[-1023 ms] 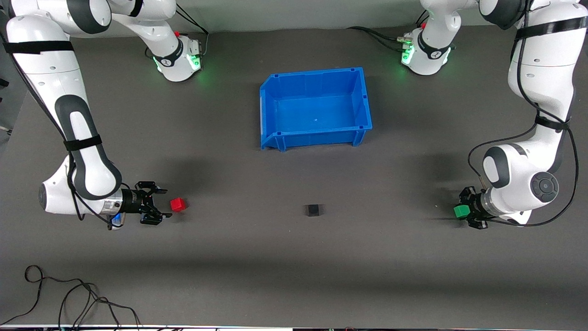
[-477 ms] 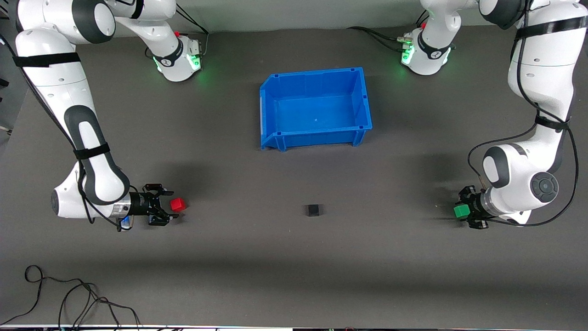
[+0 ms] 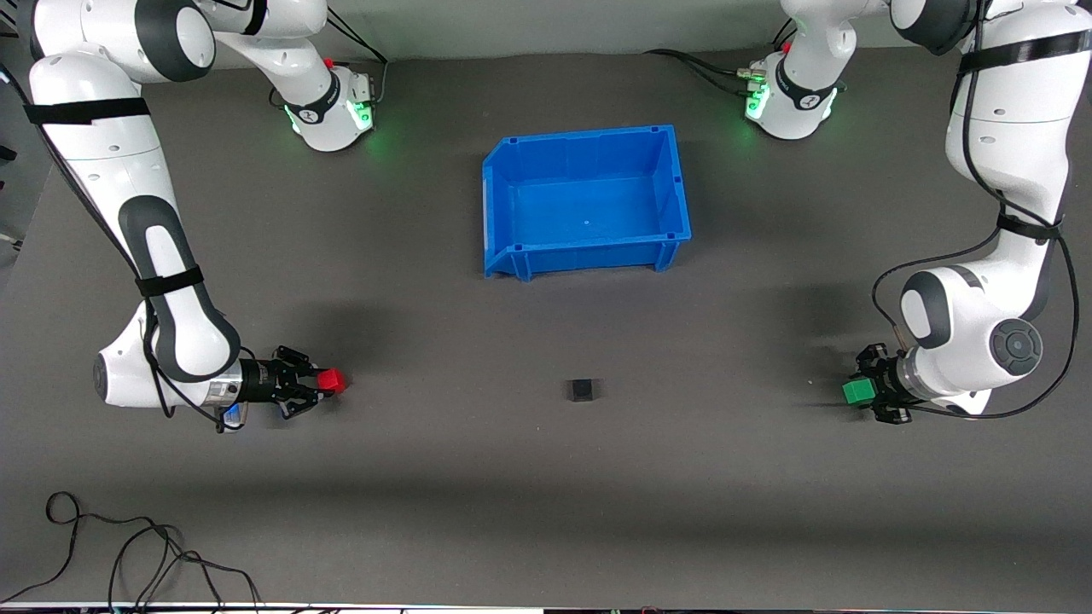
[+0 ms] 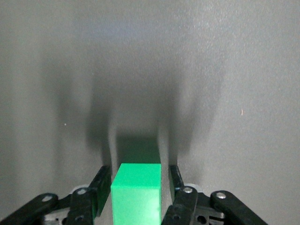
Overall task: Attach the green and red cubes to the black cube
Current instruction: 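Close the right gripper on the red cube while the left gripper grips the green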
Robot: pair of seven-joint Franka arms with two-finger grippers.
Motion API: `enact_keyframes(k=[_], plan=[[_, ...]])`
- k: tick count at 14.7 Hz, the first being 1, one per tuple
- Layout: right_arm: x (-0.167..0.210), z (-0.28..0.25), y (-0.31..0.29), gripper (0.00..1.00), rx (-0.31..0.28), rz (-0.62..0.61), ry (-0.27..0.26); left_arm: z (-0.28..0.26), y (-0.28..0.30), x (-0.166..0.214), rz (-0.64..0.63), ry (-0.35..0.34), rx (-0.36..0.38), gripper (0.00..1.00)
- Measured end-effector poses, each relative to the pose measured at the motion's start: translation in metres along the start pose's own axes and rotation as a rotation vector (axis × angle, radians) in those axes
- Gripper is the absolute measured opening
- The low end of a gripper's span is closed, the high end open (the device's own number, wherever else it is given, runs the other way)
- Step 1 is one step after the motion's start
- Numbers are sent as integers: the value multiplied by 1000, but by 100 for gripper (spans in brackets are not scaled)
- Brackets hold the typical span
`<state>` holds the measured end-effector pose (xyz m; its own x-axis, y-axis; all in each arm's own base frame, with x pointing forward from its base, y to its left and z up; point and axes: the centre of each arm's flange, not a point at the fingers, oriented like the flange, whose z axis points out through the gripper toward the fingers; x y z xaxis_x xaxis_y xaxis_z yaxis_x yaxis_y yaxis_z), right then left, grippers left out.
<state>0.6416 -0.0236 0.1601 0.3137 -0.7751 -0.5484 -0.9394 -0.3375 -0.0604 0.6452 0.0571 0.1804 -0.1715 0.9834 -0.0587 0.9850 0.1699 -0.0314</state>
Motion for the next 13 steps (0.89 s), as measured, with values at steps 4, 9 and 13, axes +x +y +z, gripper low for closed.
enact_keyframes(k=[4, 9, 13], plan=[[-1, -4, -4, 40, 9, -5, 4, -2, 1, 1, -2, 1, -3, 39], [-19, -27, -29, 40, 25, 74, -20, -22, 3, -7, 10, -6, 16, 39], [-64, -29, -65, 40, 35, 164, -13, -59, 2, -57, 71, -16, 17, 39]])
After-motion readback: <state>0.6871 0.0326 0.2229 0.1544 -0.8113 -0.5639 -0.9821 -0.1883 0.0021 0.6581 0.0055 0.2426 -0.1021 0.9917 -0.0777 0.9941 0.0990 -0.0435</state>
